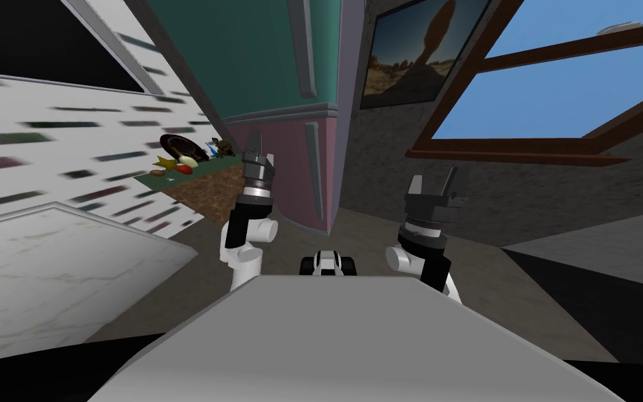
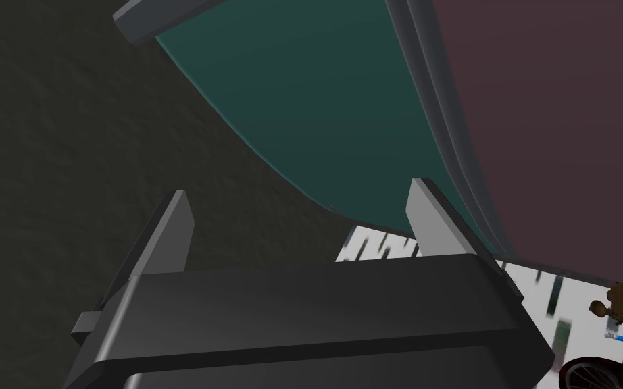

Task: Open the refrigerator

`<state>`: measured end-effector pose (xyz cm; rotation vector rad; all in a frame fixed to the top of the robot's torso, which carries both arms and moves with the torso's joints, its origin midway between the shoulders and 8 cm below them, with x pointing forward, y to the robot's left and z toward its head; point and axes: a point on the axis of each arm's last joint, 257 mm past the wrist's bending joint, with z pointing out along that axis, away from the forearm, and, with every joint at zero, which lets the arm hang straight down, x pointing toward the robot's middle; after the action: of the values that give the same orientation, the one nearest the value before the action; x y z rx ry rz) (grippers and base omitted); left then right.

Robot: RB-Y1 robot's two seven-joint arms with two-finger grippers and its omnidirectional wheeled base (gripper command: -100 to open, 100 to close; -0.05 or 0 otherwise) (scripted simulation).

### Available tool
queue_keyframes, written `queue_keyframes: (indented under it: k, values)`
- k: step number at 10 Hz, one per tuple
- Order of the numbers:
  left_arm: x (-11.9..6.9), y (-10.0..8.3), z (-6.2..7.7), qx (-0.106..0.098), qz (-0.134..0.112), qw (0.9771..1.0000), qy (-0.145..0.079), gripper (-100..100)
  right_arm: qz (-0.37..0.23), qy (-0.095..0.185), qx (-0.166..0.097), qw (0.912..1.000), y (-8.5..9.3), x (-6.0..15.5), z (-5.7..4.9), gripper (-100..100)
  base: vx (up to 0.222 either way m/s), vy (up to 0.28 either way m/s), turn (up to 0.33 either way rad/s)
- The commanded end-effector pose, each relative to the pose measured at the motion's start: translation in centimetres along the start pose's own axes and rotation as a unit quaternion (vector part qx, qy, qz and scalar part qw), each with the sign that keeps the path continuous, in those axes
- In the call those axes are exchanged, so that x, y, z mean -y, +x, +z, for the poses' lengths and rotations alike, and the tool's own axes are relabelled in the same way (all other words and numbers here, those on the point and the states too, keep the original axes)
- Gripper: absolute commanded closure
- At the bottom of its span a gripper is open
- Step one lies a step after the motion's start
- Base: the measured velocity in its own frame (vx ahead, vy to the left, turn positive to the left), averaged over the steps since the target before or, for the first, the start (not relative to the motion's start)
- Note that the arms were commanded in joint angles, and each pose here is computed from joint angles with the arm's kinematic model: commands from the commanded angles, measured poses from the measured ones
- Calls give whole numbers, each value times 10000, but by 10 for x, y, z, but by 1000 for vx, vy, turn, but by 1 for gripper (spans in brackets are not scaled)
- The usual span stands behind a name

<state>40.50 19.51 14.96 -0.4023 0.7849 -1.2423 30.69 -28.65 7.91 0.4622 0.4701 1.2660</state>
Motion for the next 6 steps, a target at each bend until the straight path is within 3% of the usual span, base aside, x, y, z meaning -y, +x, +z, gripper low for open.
queue_keyframes:
  k: [1, 2, 5, 6]
  values:
    - [8, 4, 17, -29, -23, 10000, -4, -100, 0, 0, 0, 10000, 0, 0, 0, 0, 79, -34, -15]
    - [5, 5, 17, -37, -23, 10000, -63, -100, 0, 0, 0, 10000, 0, 0, 0, 0, 59, -20, -5]
    - [15, 10, 39, -63, -65, 9999, -78, -100, 0, 0, 0, 10000, 0, 0, 0, 0, 64, -32, -16]
    - [12, 11, 39, -71, -65, 9999, -138, -100, 0, 0, 0, 10000, 0, 0, 0, 0, 53, -32, -5]
